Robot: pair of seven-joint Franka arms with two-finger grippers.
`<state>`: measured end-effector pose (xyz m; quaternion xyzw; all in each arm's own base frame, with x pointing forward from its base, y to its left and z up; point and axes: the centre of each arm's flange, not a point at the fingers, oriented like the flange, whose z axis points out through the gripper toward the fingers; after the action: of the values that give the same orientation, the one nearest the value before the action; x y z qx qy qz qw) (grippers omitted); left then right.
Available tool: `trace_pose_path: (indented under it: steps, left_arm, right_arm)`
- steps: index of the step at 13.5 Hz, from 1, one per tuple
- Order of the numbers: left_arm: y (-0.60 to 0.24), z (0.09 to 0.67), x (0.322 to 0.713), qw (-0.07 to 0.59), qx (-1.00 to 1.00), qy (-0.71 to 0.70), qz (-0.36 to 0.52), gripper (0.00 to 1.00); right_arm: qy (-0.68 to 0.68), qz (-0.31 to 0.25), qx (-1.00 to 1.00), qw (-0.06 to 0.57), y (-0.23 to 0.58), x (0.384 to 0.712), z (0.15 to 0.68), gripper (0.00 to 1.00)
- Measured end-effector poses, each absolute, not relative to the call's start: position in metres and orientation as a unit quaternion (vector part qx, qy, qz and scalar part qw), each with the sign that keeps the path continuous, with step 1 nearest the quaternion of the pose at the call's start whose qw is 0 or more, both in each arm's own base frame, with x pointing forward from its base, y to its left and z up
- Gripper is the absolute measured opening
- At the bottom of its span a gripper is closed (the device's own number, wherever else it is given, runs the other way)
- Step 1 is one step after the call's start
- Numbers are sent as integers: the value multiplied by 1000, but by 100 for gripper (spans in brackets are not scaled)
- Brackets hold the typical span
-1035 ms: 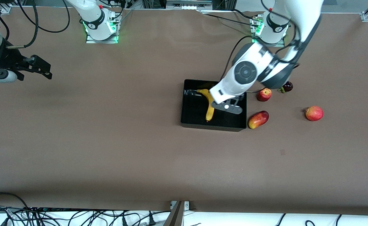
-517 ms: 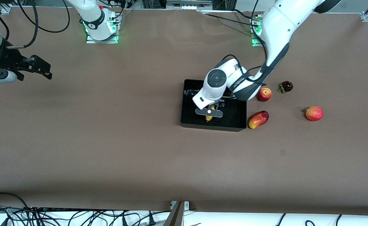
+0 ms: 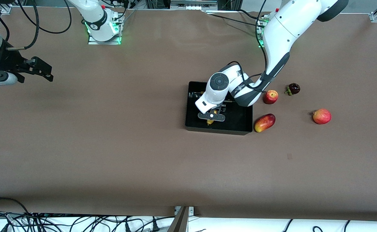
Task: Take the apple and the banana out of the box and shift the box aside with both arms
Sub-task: 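Reach the left gripper into the box and grasp the banana, then lift the yellow banana out of the box with the left gripper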
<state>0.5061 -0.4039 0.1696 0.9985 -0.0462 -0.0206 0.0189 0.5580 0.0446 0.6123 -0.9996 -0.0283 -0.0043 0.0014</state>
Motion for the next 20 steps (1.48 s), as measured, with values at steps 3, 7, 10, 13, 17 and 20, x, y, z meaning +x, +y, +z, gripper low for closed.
trace_pose_path:
  steps: [3, 7, 10, 13, 17, 20]
  left_arm:
    - [-398, 177, 514, 19, 999, -36, -16, 36]
    - [-382, 215, 532, 7, 1000, 1, -25, 35]
    - [-370, 268, 549, 28, 997, 53, -47, 35]
    - [-352, 334, 569, -14, 994, 68, -88, 35]
    - [-266, 385, 599, -61, 983, -21, -173, 35]
    - [-150, 373, 630, -35, 967, -130, -214, 35]
  right_arm:
    - [-28, -3, -1000, 1, 44, 559, 611, 100]
    - [-28, -7, -1000, 2, 44, 563, 608, 100]
    - [-28, -8, -1000, 2, 44, 563, 608, 100]
    - [-28, -1, -1000, 2, 44, 567, 600, 100]
    - [-32, 18, -999, 2, 50, 575, 579, 100]
    - [-39, 27, -999, 0, 86, 574, 570, 100]
